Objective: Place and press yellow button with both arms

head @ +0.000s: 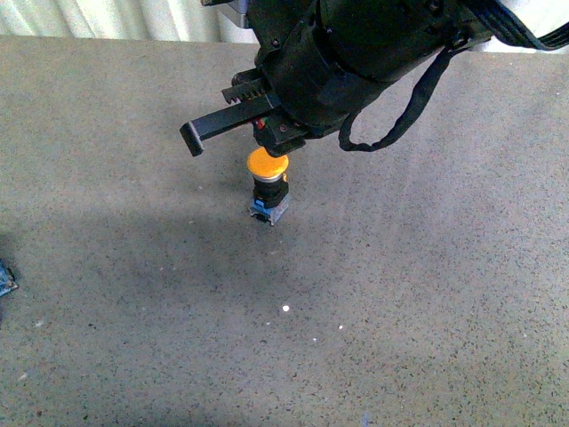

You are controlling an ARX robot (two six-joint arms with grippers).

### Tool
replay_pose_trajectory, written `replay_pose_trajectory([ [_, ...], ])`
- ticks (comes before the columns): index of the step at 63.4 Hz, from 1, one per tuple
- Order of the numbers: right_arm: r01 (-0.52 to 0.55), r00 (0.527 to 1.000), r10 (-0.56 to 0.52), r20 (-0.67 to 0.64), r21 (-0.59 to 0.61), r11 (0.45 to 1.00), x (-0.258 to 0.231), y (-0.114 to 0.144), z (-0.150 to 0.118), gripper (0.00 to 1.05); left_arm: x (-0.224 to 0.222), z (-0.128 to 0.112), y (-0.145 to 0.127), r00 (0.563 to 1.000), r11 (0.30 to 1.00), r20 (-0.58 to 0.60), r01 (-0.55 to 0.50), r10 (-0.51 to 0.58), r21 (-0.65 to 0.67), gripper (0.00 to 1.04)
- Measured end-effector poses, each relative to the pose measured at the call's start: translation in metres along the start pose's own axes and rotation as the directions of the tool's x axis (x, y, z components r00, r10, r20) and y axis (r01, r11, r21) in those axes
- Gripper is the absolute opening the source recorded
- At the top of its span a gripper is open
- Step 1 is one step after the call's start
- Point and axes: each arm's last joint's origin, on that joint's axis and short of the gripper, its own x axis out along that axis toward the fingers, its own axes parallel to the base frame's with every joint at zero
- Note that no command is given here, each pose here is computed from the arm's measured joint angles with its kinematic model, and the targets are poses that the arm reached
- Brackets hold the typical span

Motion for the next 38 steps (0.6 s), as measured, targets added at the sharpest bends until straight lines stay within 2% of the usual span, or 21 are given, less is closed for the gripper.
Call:
replay_pose_trajectory([
  [38,0.019,0.999,-0.018,-0.041,0.013,1.0,0.016,-0.008,-0.005,0.01,0.0,0.0,0.0,1.0,1.0,0.0,0.0,0.0,0.0,0.01],
])
